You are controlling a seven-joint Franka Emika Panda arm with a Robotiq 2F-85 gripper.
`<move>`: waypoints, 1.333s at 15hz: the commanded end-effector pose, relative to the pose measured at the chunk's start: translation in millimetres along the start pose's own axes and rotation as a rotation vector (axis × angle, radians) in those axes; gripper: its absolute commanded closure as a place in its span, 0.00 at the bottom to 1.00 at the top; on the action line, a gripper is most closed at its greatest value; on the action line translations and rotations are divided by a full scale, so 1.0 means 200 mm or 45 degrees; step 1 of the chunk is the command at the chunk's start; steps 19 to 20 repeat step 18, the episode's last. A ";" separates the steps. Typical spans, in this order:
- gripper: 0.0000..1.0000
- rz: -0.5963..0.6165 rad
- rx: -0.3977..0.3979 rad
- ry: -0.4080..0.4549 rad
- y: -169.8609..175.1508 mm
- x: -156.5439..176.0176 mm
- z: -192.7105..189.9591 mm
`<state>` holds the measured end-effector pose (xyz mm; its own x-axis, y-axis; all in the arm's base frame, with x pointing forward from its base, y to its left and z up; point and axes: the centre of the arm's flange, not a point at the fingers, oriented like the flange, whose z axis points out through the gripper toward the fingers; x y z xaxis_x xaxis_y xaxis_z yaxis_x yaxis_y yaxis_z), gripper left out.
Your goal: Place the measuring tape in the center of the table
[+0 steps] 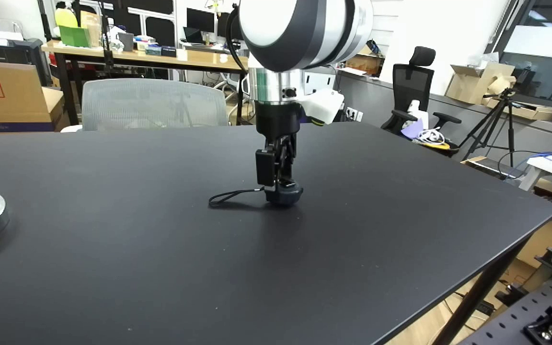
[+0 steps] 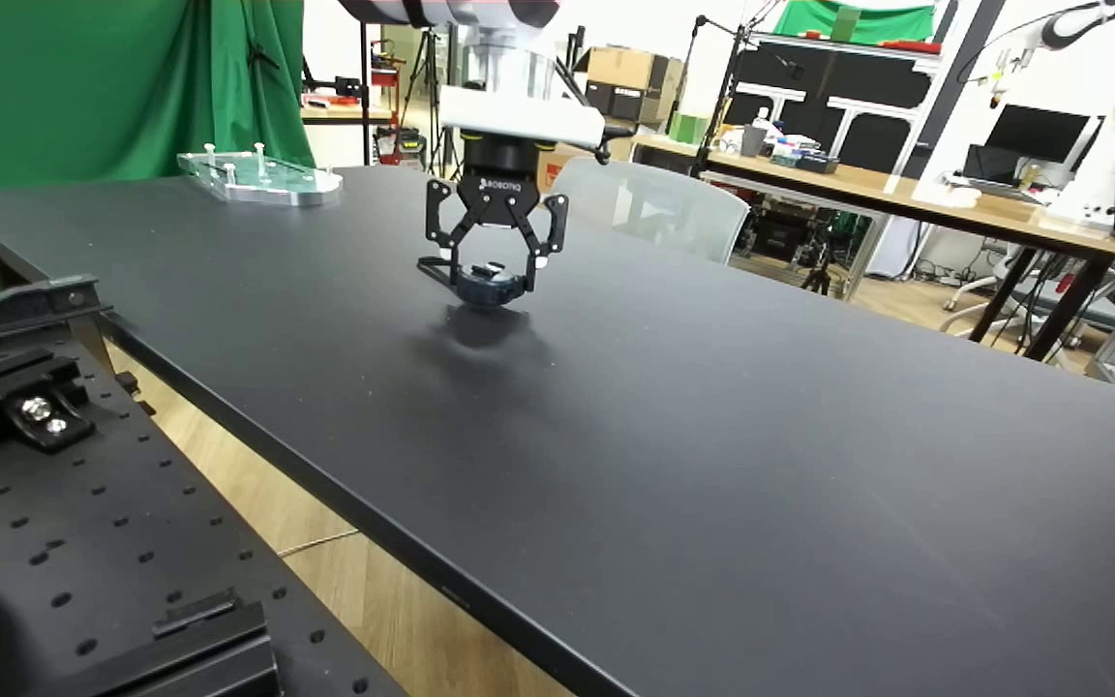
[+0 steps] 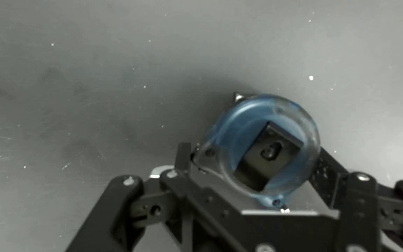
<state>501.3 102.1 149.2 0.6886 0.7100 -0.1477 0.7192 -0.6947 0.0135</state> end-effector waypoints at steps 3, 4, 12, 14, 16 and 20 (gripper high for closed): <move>0.00 0.024 -0.035 0.002 0.01 0.01 -0.04; 0.00 0.024 -0.038 0.007 0.00 0.00 -0.05; 0.00 0.083 -0.034 0.070 -0.06 -0.10 -0.29; 0.00 0.138 0.008 0.072 -0.08 -0.15 -0.36; 0.00 0.200 0.063 0.050 -0.09 -0.20 -0.43; 0.00 0.254 0.095 0.027 -0.08 -0.26 -0.47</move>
